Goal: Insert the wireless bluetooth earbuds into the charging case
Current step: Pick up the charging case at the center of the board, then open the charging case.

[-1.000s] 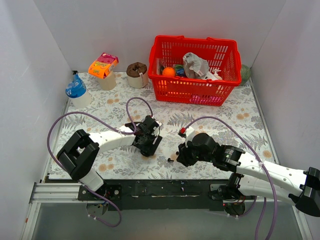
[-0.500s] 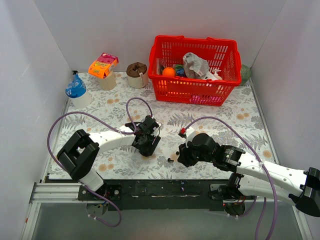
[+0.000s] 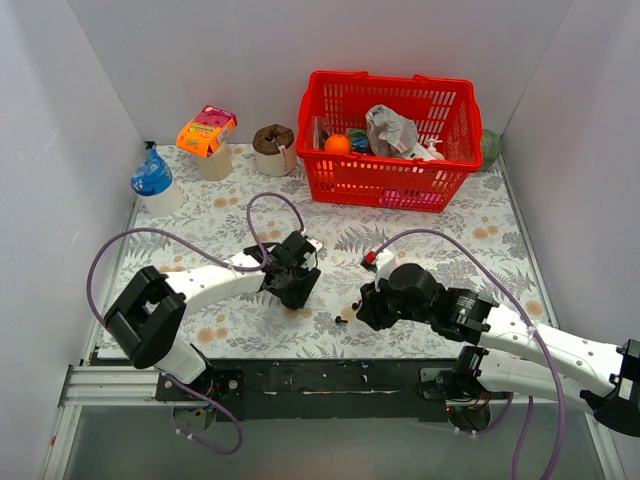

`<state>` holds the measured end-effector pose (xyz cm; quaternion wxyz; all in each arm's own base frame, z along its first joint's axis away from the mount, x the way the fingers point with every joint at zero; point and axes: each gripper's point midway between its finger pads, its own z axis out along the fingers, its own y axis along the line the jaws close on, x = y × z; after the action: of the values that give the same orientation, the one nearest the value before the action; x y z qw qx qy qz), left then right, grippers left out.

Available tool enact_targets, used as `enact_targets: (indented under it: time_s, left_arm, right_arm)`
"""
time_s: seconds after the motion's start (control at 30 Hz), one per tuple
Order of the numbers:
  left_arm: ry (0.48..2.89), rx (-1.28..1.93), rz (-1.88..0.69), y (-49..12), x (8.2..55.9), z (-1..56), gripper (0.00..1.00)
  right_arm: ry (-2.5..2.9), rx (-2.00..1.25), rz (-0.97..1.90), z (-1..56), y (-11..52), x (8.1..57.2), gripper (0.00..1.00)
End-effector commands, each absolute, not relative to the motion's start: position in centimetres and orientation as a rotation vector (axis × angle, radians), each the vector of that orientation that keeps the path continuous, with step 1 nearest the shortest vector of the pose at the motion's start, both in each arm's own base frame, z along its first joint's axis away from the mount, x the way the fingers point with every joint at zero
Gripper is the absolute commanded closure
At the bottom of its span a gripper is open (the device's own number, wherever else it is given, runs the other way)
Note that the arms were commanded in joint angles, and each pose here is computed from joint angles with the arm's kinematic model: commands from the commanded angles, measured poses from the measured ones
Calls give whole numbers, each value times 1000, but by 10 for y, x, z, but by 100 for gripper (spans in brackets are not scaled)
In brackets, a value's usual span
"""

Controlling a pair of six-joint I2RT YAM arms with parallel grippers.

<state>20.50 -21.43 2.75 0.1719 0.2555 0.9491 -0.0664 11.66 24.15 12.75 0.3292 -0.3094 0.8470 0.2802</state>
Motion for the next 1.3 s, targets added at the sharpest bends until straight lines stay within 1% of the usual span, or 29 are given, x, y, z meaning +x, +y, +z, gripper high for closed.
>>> enact_targets:
  time_s: [0.0,0.07,0.1,0.13,0.17,0.2,0.23,0.27,0.3,0.33,0.43,0.57,0.8,0.87,1.07,1.27]
  left_arm:
    - [2365,660,-418,-247,228,109,100]
    - [2197,665,-549,-266,230,141,100]
    - [2165,679,-585,-266,223,138,100]
    - [1997,649,-676,-274,225,175,100]
    - [1926,695,-737,-279,217,180,100]
    - [1888,731,-791,-279,203,171,100]
    - [1721,728,-859,-284,200,201,100]
    - [1650,759,-871,-284,195,205,100]
    - [1617,831,-914,-284,180,190,100]
    - [1494,840,-939,-285,175,209,100]
    - [1387,859,-929,-282,169,214,100]
    - [1294,855,-896,-276,168,224,100]
    - [1272,918,-771,-278,164,217,100]
    - [1269,934,-737,-279,164,216,100]
    - [1269,968,-724,-285,159,213,100]
    - [1269,971,-724,-287,157,213,100]
  right_arm:
    - [2100,-717,787,183,258,132,58]
    - [2088,-687,795,193,261,136,56]
    - [2073,-661,804,202,262,139,55]
    - [2066,-640,817,207,264,140,53]
    - [2057,-637,828,212,266,141,48]
    - [2040,-631,856,224,269,140,45]
    - [2041,-631,865,227,271,140,42]
    - [2048,-638,870,230,272,138,37]
    - [2033,-635,890,242,274,138,36]
    - [2041,-631,889,243,275,139,35]
    - [2031,-592,896,257,274,142,33]
    - [2063,-577,906,262,275,143,30]
    - [2181,-645,929,241,290,137,29]
    - [2162,-657,973,244,296,135,28]
    - [2127,-671,1031,256,311,136,25]
    - [2179,-727,986,242,320,140,24]
